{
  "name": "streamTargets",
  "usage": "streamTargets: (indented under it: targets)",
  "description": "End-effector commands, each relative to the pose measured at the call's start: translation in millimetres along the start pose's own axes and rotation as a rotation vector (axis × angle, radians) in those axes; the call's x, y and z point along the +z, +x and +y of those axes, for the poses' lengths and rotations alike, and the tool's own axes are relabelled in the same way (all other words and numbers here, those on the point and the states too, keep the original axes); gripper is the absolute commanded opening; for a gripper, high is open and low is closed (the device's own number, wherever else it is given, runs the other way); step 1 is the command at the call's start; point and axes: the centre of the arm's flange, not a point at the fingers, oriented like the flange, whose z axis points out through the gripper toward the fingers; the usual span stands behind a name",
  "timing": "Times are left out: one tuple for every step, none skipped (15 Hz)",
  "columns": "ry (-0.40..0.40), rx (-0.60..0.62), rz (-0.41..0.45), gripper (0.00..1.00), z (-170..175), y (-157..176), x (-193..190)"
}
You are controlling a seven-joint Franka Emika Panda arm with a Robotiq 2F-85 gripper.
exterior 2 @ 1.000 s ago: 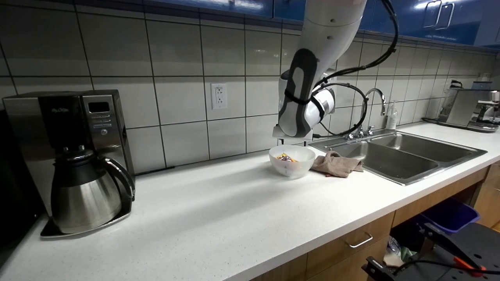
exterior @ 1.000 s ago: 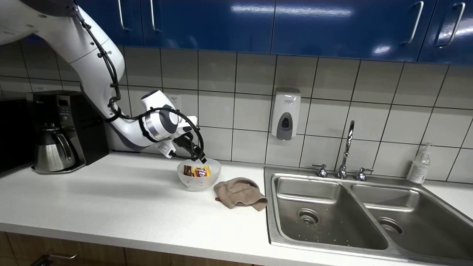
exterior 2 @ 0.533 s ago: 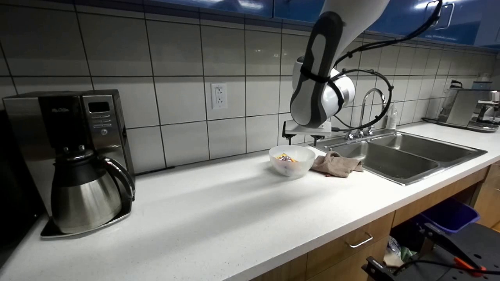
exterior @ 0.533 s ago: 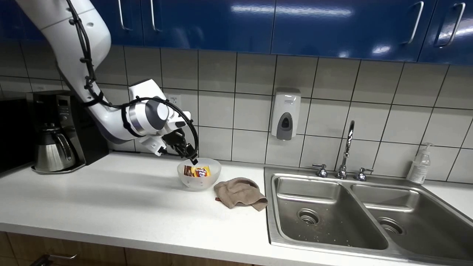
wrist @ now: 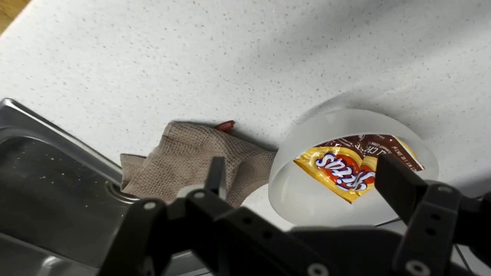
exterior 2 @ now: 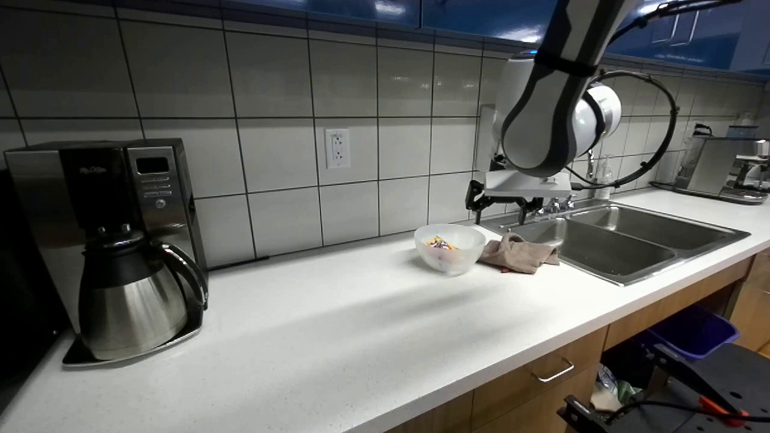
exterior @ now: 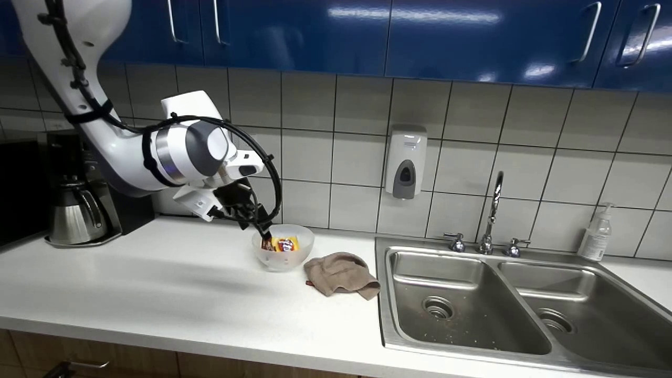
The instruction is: Put the packet in the bowl
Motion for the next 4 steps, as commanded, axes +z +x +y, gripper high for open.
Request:
streamTargets:
  targets:
    - [0.049, -0.053, -0.067, 1.0, 22, -33, -58]
    - [0.067, -0.073, -0.098, 1.0, 24, -42, -66]
    - [0.021, -0.045, -0.043, 1.0, 13, -19, -14]
    - [0.034, -0.043, -0.053, 1.0, 14, -22, -18]
